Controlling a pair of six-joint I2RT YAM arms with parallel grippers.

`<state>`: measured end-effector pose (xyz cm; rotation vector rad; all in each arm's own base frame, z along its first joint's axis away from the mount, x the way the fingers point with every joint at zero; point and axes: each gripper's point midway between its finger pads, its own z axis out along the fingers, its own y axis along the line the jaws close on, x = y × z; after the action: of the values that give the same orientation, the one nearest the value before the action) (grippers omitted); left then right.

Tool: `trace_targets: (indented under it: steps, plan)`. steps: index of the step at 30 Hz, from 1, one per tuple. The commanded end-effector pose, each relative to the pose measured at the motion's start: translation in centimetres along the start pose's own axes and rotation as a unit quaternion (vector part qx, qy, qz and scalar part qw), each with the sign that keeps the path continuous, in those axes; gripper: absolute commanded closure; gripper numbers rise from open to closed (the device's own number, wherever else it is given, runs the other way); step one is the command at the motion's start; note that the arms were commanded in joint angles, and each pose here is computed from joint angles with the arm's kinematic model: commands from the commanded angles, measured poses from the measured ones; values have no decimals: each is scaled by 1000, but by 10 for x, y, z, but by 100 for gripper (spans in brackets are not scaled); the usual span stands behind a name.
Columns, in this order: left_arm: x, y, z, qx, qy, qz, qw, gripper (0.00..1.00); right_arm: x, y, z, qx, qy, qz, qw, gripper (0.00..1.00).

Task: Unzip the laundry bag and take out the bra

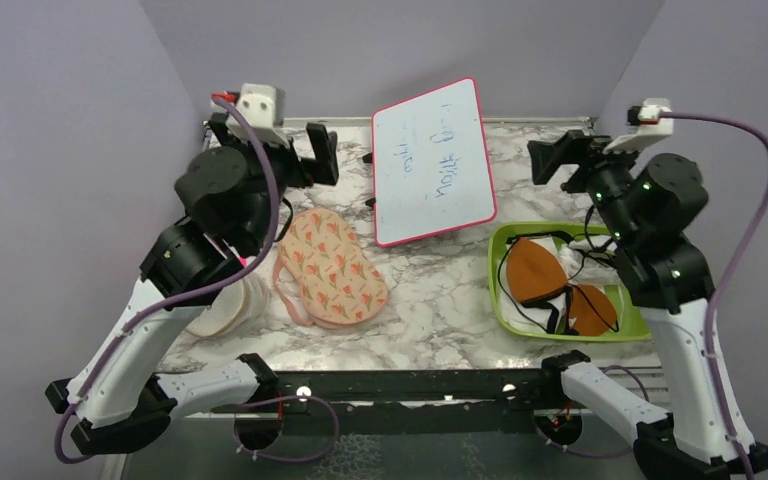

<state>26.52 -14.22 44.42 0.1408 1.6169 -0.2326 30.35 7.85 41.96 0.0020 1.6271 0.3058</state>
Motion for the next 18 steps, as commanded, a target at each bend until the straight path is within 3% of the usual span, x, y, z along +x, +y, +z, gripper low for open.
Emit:
trace_targets:
  steps: [1,10,18]
  plan:
    - [-83,2,-3,-5,-66,18,998,1,-52,3,-50,-7,-50,-43,998,0]
    - [-155,11,-21,-11,-140,-13,990,1,-111,2,-112,1,-136,-65,989,0]
    - [-136,10,-29,7,-134,-29,991,1,-102,6,-104,-10,-118,-63,991,0]
